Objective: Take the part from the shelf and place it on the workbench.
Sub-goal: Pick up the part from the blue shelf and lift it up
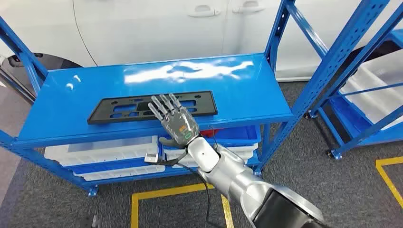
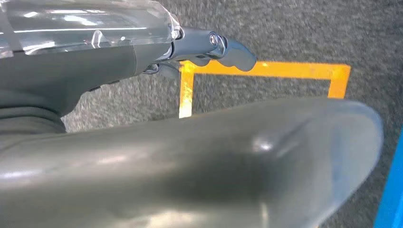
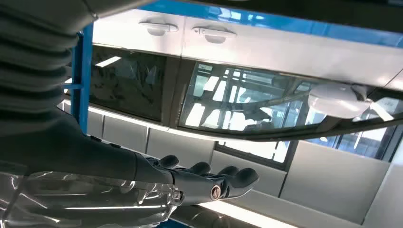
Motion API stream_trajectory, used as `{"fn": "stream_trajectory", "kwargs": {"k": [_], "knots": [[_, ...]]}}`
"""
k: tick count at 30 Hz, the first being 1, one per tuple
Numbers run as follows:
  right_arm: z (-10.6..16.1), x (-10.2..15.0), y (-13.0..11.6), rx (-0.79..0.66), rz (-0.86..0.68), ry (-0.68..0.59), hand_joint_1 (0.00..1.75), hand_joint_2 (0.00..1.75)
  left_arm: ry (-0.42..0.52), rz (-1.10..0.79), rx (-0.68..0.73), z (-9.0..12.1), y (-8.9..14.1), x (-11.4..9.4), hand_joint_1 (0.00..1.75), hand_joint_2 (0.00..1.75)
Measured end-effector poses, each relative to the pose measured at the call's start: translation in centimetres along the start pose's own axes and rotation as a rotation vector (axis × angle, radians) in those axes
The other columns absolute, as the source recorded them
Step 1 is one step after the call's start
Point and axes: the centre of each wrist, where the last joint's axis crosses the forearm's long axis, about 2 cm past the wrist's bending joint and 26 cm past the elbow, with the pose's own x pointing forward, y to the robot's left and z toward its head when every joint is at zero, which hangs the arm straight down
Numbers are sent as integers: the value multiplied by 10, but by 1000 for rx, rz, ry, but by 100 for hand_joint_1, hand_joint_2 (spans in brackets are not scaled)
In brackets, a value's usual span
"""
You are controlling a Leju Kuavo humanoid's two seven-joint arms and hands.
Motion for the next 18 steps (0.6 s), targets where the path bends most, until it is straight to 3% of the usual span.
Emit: {"fn": "stream_trajectory", "kwargs": {"k": [18], "knots": [[8, 5, 9, 101, 37, -24, 0, 175, -1, 5, -18, -1, -3, 1, 0, 0]]}}
